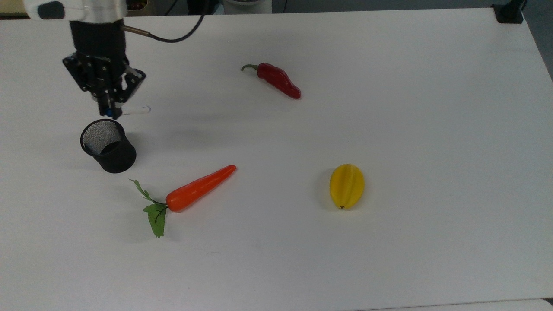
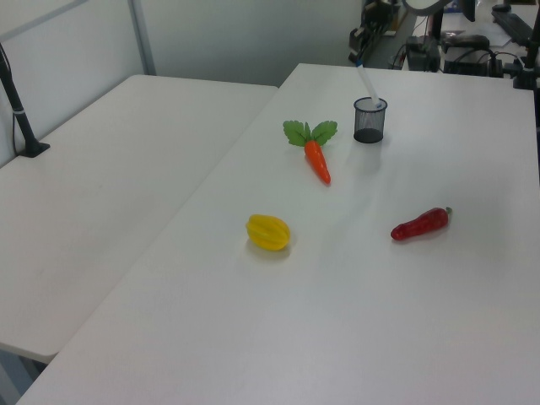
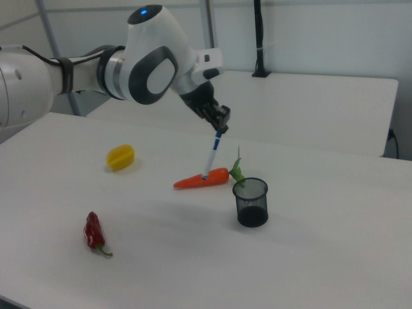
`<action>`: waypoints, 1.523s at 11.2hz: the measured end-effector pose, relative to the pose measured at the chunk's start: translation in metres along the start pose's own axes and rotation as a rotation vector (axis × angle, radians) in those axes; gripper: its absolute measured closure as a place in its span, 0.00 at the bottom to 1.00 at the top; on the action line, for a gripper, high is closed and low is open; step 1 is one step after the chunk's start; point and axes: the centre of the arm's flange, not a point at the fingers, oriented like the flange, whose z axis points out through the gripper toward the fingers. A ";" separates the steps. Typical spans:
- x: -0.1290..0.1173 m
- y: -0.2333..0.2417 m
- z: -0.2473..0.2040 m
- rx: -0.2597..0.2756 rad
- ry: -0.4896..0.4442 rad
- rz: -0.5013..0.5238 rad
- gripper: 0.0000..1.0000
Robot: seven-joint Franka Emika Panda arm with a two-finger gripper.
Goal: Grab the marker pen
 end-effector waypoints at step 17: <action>-0.132 -0.202 0.111 0.002 -0.526 -0.276 0.81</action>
